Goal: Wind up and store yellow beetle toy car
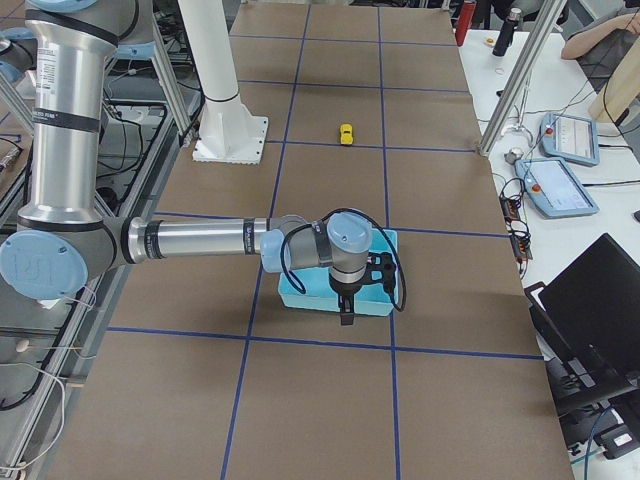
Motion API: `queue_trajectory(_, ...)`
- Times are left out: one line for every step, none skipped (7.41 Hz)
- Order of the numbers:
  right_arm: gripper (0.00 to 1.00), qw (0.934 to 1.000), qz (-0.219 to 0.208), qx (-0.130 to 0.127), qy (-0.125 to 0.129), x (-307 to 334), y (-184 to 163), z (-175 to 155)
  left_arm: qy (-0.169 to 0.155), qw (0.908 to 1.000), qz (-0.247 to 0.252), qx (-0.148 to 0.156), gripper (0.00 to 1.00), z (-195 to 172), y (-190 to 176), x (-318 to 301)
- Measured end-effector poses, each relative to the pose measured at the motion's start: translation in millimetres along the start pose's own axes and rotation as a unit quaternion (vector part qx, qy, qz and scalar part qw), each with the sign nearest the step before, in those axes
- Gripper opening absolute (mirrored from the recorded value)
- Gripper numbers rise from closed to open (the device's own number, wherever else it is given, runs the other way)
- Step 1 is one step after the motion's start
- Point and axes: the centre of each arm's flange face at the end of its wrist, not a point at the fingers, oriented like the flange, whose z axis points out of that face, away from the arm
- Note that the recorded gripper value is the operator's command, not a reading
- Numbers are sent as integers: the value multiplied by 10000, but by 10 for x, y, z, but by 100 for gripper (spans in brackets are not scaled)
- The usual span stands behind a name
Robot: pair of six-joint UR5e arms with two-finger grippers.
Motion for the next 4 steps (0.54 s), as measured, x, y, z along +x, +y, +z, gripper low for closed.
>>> queue_trajectory(100, 10000, -56, 58, -10, -11, -5, -12, -1, 10000, -33, 13, 100, -13, 14, -22)
queue_trajectory(100, 9999, -85, 94, -21, -7, 18, -14, 1, 10000, -57, 9, 100, -12, 23, -38)
queue_trajectory(100, 9999, -74, 90, -15, 16, 60, 2, 7, 10000, -77, 0, 100, -6, 31, -50)
queue_trajectory(100, 10000, -54, 75, 2, 41, 85, 20, 12, 10000, -96, -7, 100, 0, 47, -62)
